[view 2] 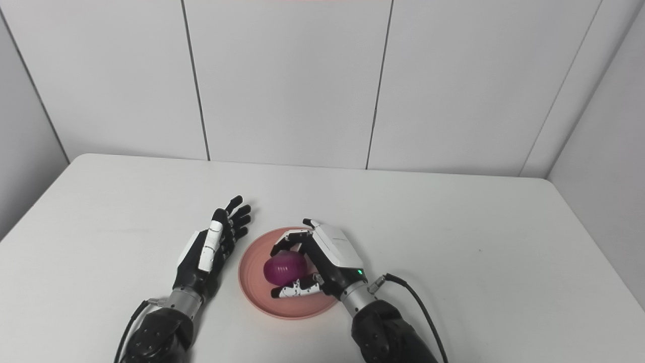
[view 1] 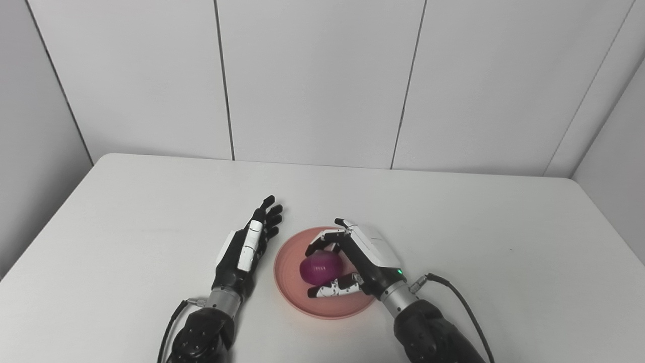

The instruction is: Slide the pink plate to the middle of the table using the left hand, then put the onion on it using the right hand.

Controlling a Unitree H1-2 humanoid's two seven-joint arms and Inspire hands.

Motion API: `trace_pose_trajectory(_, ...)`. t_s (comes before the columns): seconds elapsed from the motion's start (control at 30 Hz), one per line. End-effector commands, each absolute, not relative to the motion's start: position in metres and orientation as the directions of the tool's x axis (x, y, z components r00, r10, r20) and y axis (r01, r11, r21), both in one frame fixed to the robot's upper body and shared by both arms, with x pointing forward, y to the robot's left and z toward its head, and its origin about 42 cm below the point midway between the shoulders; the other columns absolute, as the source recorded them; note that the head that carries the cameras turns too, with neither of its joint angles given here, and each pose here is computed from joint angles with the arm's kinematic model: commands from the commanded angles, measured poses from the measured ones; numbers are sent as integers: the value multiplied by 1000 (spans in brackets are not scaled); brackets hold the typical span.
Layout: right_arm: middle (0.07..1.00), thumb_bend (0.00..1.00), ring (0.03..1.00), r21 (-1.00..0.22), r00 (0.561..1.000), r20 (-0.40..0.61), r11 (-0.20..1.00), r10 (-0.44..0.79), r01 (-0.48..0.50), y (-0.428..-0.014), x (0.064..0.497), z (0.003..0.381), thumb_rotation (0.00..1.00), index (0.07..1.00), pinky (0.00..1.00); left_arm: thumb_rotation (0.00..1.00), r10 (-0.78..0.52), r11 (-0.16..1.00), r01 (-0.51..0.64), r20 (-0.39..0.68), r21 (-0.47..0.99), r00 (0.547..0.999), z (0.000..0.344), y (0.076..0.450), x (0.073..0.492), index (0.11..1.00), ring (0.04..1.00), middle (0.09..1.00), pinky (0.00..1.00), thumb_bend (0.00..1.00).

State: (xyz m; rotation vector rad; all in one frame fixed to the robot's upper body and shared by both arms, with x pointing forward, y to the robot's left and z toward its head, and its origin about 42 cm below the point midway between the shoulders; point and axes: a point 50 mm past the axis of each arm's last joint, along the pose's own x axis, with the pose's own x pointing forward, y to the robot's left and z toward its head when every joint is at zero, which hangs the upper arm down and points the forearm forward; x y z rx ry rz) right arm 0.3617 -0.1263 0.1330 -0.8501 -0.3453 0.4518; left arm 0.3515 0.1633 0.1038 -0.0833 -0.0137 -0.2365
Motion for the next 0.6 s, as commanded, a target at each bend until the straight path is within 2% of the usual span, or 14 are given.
trace_pose_trajectory(0.0,720,590,714,-771,829,210,609,518,-186,-125,368,158,190,641,684,1000,-243,966,247,58,-76,968,107,157,354,930,942,936,953,722)
trace_pose_trajectory(0.1,775,650,758,-762,820,233,623,522,-180,-125,366,162,299,771,696,1000,-240,967,244,60,-73,969,107,158,354,930,942,935,950,724)
trace_pose_trajectory(0.33,843,710,815,-742,794,287,649,536,-170,-131,359,168,537,866,709,997,-230,969,234,55,-79,972,104,159,355,926,937,931,949,728)
trace_pose_trajectory(0.47,864,744,828,-714,776,346,684,527,-147,-137,356,168,584,879,726,993,-231,968,235,58,-86,971,105,160,354,927,938,932,947,724)
trace_pose_trajectory(0.57,882,736,836,-697,764,383,705,520,-130,-141,355,169,582,886,742,991,-232,968,236,58,-87,971,106,159,354,927,940,934,954,722)
